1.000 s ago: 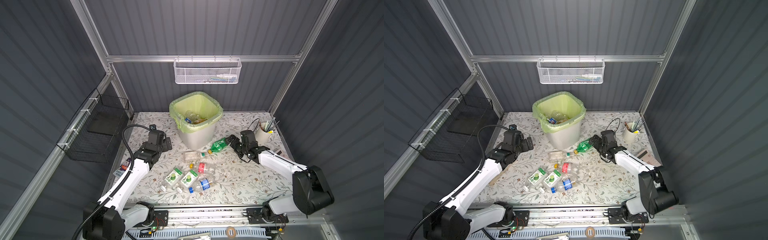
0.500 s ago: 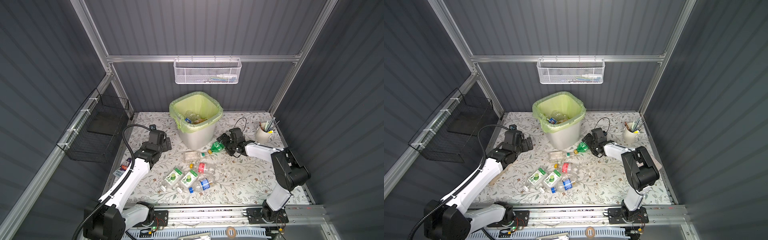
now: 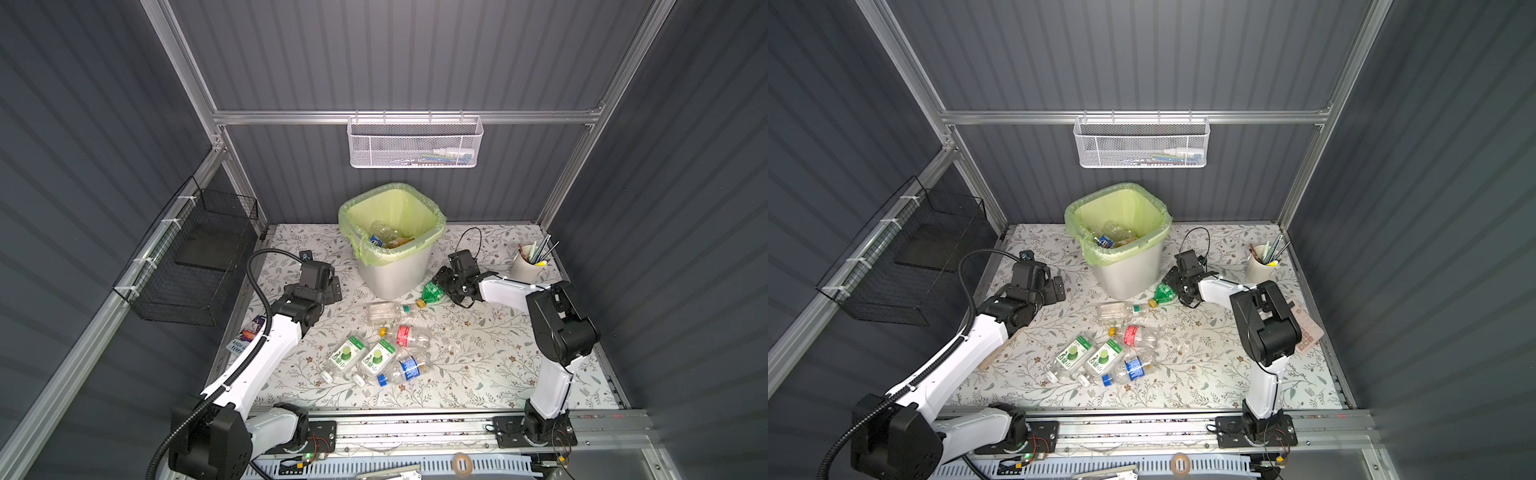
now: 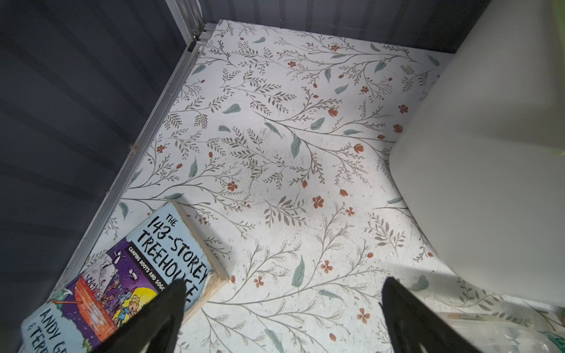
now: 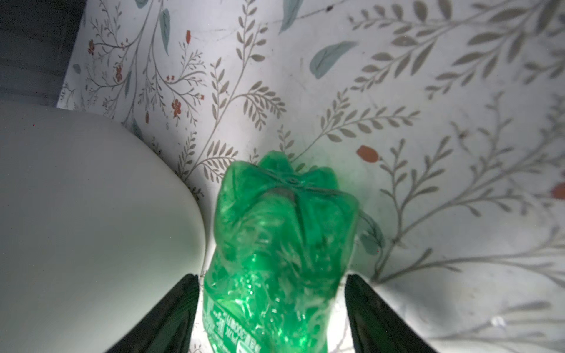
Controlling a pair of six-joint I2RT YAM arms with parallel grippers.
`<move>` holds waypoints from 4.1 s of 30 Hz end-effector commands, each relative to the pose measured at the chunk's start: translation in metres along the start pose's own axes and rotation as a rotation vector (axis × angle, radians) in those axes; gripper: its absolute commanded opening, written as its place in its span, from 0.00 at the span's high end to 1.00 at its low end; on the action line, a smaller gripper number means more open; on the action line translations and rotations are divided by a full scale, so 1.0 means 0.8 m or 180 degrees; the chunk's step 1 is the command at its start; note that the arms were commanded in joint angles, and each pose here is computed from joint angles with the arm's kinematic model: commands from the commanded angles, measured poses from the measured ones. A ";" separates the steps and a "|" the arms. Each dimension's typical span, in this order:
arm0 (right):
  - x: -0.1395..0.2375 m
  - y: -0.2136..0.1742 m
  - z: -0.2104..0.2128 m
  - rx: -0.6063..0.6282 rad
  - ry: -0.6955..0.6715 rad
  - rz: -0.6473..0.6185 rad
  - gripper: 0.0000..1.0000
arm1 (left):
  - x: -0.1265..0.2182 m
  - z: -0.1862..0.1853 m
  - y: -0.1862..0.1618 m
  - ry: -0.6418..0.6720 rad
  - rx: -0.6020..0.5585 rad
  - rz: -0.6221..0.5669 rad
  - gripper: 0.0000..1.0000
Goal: Throw the plastic bottles in the bin
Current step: 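Close the right gripper on the crushed green plastic bottle, then lift the green bottle with the right gripper over the bin and release it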
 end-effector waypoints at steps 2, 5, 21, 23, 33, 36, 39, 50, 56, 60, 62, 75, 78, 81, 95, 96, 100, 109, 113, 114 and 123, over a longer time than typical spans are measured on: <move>-0.007 -0.001 -0.019 0.0180 -0.0190 0.0093 0.27 | -0.001 0.005 -0.009 0.0117 -0.0102 0.0060 0.00; -0.007 0.000 -0.026 0.0254 -0.0218 0.0127 0.34 | -0.001 0.006 -0.010 0.0132 -0.0102 0.0068 0.00; 0.044 0.024 -0.060 0.0618 -0.0307 0.0099 0.45 | -0.004 0.001 -0.013 0.0061 -0.0034 0.0086 0.00; 0.040 0.022 -0.063 0.0552 -0.0260 0.0144 0.47 | -0.005 0.000 -0.012 0.0038 -0.0020 0.0089 0.00; 0.013 0.010 -0.077 0.0292 -0.0130 0.0393 0.45 | 0.000 0.003 -0.009 0.0065 -0.0041 0.0063 0.00; 0.010 0.008 -0.080 0.0251 -0.0103 0.0437 0.36 | 0.000 0.003 -0.010 0.0057 -0.0046 0.0076 0.00; 0.010 0.007 -0.079 0.0250 -0.0060 0.0436 0.38 | 0.000 0.003 -0.009 0.0056 -0.0044 0.0073 0.00; 0.031 0.014 -0.081 0.0183 -0.0137 0.0230 0.29 | -0.003 0.000 -0.009 0.0037 -0.0055 0.0086 0.00; 0.051 0.023 -0.058 0.0378 -0.0252 0.0016 0.22 | -0.008 -0.001 -0.012 0.0040 -0.0065 0.0117 0.00; 0.053 0.023 -0.043 0.0407 -0.0189 -0.0029 0.15 | -0.009 -0.001 -0.016 0.0053 -0.0074 0.0132 0.00; 0.053 0.021 -0.036 0.0456 -0.0187 -0.0047 0.12 | -0.010 -0.001 -0.017 0.0051 -0.0079 0.0132 0.00; 0.001 0.017 -0.033 0.0694 -0.0582 0.0107 0.04 | -0.012 0.001 -0.021 0.0117 -0.0119 0.0161 0.00; -0.007 0.014 -0.041 0.0704 -0.0630 0.0155 0.09 | -0.010 0.004 -0.022 0.0166 -0.0132 0.0163 0.00; -0.006 0.013 -0.044 0.0695 -0.0591 0.0164 0.20 | -0.010 0.005 -0.022 0.0170 -0.0123 0.0150 0.00; 0.144 0.055 -0.002 0.0882 0.0214 -0.0605 0.41 | -0.014 0.004 -0.025 0.0180 0.0062 0.0138 0.00; 0.160 0.060 0.005 0.0913 0.0296 -0.0674 0.41 | -0.014 0.004 -0.025 0.0162 0.0076 0.0131 0.00; 0.221 0.081 0.045 0.0907 0.0819 -0.0966 0.41 | -0.015 0.000 -0.024 0.0090 0.0081 0.0142 0.00; 0.345 0.117 0.174 0.1007 0.2212 -0.1387 0.41 | -0.009 0.002 -0.024 0.0066 0.0017 0.0118 0.00; 0.340 0.098 0.241 0.1374 0.2528 -0.1008 0.40 | -0.012 0.000 -0.027 0.0032 -0.0015 0.0147 0.00; 0.324 0.090 0.258 0.1512 0.2474 -0.0811 0.39 | -0.013 -0.001 -0.027 0.0023 -0.0022 0.0163 0.00; 0.313 0.097 0.283 0.1758 0.2105 -0.0876 0.01 | -0.006 0.003 -0.017 0.0086 -0.0075 0.0149 0.00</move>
Point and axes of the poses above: each gripper's point midway between its finger pads, its own x axis back along the fingers, its own z axis along the line the jaws close on, y = z × x, the point moved 7 cm from there along x, back along the fingers, and after that the axes turned 7 degrees about -x, right-handed, at the moved point
